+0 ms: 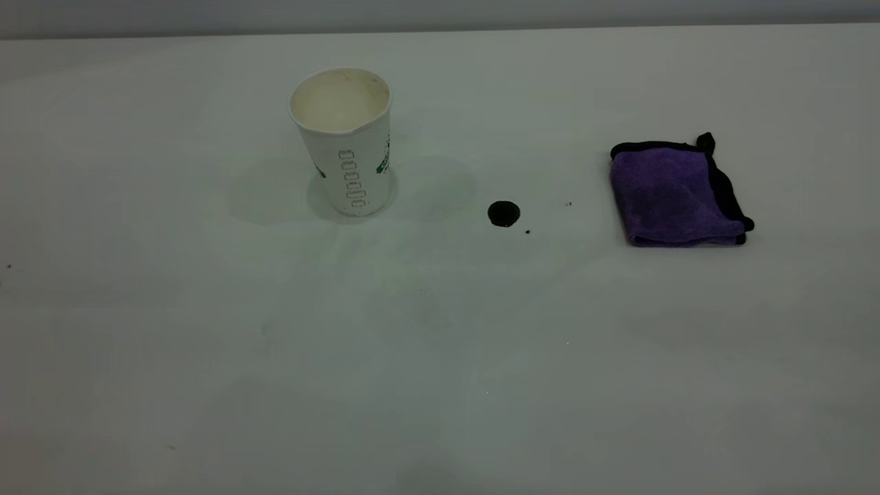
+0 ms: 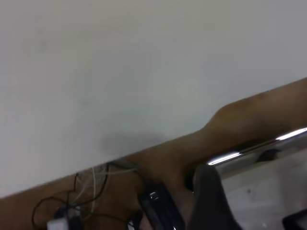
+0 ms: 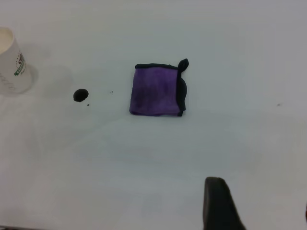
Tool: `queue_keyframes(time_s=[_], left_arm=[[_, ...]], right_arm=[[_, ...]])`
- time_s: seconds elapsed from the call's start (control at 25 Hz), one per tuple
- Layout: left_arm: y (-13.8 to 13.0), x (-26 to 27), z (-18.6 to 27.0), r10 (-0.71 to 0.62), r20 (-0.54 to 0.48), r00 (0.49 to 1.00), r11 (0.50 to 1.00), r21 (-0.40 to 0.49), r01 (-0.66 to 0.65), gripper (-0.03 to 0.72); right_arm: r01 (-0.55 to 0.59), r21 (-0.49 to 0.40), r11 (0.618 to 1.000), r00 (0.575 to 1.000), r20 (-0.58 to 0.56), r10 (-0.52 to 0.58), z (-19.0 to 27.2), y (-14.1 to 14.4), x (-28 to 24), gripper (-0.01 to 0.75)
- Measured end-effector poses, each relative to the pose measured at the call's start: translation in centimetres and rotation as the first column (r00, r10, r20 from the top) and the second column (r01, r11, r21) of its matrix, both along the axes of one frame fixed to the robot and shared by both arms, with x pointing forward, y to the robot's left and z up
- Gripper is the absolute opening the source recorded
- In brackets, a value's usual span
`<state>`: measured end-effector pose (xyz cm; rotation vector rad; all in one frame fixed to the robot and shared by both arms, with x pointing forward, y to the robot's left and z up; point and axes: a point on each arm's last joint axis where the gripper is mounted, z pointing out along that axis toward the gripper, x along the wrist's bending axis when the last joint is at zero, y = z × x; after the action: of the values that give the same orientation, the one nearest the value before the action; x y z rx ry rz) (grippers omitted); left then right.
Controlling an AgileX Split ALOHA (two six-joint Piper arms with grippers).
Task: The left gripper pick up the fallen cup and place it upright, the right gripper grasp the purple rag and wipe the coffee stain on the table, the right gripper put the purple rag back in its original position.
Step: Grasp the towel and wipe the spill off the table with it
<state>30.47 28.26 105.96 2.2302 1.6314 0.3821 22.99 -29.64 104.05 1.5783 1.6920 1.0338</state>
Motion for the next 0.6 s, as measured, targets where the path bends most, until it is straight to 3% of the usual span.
queue_keyframes(time_s=[0.24, 0.6], left_arm=[[1.0, -2.7, -2.7, 0.027, 0.072, 0.997, 1.000, -0.002, -0.027, 0.532], [1.9, -5.9, -2.4, 0.041, 0.298, 0.954, 0.997, -0.073, -0.020, 0.532]], right_arm=[[0.000, 0.000, 1.000, 1.000, 0.000, 0.000, 0.0, 0.0, 0.0, 0.466], [-0.003, 0.002, 1.000, 1.000, 0.000, 0.003, 0.0, 0.0, 0.0, 0.466]])
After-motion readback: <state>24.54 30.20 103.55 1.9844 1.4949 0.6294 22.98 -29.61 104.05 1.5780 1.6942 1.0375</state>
